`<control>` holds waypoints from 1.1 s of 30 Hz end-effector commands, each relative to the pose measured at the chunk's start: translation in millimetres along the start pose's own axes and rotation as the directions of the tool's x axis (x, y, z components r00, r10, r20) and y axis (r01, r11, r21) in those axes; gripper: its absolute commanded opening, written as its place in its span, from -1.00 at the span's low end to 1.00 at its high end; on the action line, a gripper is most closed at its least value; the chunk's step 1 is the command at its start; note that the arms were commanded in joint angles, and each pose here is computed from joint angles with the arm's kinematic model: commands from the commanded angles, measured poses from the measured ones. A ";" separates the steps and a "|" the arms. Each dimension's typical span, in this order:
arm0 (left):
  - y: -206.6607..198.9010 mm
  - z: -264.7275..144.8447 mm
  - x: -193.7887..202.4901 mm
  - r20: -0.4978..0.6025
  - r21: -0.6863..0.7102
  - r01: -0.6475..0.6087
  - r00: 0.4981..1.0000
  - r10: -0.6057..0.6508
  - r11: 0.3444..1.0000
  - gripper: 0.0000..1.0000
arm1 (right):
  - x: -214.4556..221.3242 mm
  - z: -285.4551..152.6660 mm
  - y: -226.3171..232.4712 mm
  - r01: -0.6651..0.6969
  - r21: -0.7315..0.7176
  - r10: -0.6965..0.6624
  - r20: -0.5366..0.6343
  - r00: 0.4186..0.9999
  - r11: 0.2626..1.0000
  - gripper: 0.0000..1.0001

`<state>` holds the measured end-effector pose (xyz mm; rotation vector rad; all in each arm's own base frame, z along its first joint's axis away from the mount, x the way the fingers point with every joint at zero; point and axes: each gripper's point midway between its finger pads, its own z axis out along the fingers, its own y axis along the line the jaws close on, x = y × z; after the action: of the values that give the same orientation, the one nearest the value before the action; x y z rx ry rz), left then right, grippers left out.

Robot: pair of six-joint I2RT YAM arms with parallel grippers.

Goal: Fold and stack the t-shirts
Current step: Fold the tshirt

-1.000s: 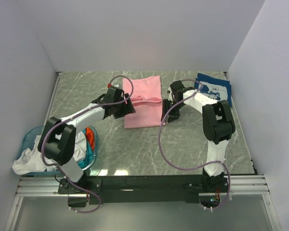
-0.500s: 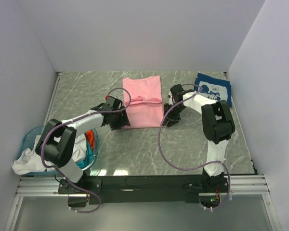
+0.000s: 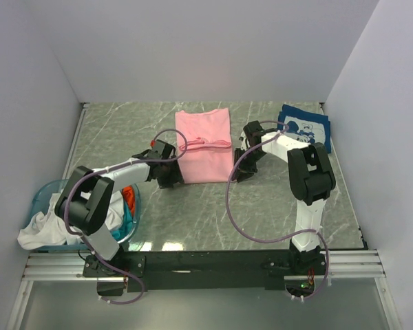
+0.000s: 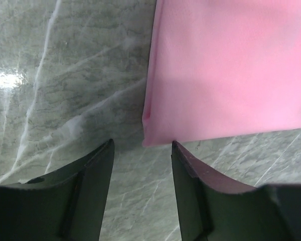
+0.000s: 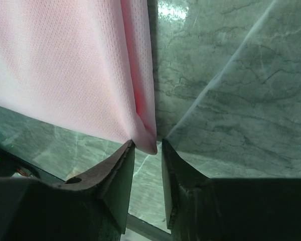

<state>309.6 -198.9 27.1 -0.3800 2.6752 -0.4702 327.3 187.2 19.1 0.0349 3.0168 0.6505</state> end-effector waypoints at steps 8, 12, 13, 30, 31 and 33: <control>2.9 16.2 0.9 0.001 0.027 0.022 1.000 -0.022 0.999 -0.07 | -6.7 6.4 0.5 0.006 0.001 -0.006 0.005 1.000 1.000 -0.35; -0.4 23.0 -1.0 0.004 0.051 0.014 1.000 -0.014 0.999 -0.21 | -6.8 5.8 0.5 0.007 0.002 -0.007 0.005 1.000 1.000 -0.41; -2.1 23.8 -2.1 0.008 0.062 0.015 1.000 -0.016 0.998 -0.30 | -6.6 6.0 -0.3 0.004 0.004 -0.004 0.003 1.000 1.000 -0.43; 9.2 6.3 21.9 -0.092 0.050 -0.039 0.995 0.043 0.998 -0.99 | 40.6 -17.4 -5.4 -0.029 0.037 0.031 -0.070 0.997 0.999 -1.00; 7.9 1.9 27.1 -0.111 0.065 -0.044 0.992 0.051 0.997 -0.99 | 53.2 -16.8 -10.7 -0.037 0.051 0.042 -0.096 0.995 0.998 -1.00; 5.8 -10.1 37.5 -0.135 0.076 -0.061 0.988 0.071 0.995 -0.99 | 65.8 -27.1 -11.7 -0.040 0.062 0.046 -0.097 0.994 0.997 -1.00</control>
<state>312.1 -213.9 22.2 -0.3196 2.6648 -0.6398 289.7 178.6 16.2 0.0678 3.0958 0.6397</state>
